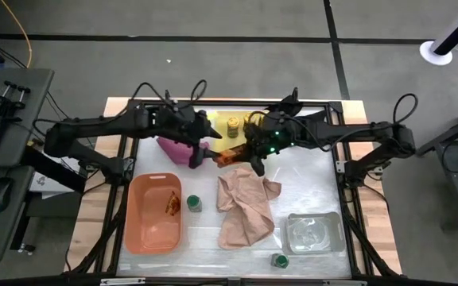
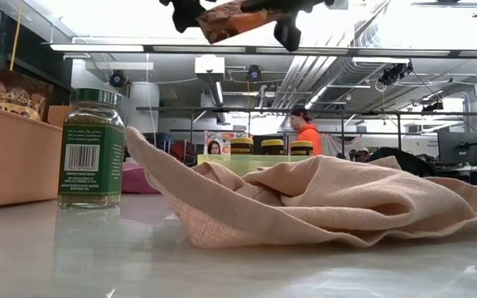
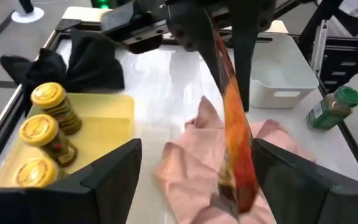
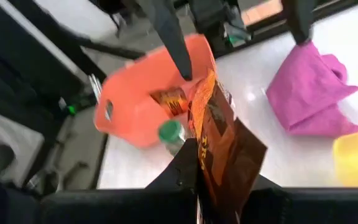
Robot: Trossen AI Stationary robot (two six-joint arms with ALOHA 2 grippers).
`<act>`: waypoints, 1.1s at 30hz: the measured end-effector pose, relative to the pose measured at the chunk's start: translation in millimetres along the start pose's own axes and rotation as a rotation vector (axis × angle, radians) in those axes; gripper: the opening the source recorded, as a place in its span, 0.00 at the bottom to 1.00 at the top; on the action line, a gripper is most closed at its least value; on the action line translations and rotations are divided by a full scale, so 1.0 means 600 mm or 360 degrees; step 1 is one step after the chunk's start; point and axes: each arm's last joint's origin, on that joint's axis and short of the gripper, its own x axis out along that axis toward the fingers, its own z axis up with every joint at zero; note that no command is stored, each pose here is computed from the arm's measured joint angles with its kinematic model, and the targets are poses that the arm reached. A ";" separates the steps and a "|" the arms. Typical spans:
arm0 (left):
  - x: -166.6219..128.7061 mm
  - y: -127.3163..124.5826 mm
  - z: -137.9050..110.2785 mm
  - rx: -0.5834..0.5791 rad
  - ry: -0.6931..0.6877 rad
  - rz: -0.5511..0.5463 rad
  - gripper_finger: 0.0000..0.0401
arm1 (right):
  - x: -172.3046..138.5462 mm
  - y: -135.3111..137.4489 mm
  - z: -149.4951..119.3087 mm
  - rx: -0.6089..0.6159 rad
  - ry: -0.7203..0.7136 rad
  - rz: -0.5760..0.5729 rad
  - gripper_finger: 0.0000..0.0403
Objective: Sort spices by type
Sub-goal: Put the orange spice pack into the orange bin
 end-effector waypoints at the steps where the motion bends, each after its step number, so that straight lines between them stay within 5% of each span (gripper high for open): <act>1: 0.005 -0.001 0.002 0.0004 -0.0003 -0.0007 0.72 | 0.001 0.002 0.003 -0.0022 0.0032 -0.0023 0.01; 20: 0.054 -0.010 -0.004 -0.0147 0.0110 -0.0097 0.70 | 0.016 0.014 0.021 -0.0276 0.0154 -0.0132 0.01; 33: 0.059 -0.011 -0.005 -0.0200 0.0124 -0.0101 0.32 | 0.016 0.014 0.021 -0.0277 0.0149 -0.0159 0.01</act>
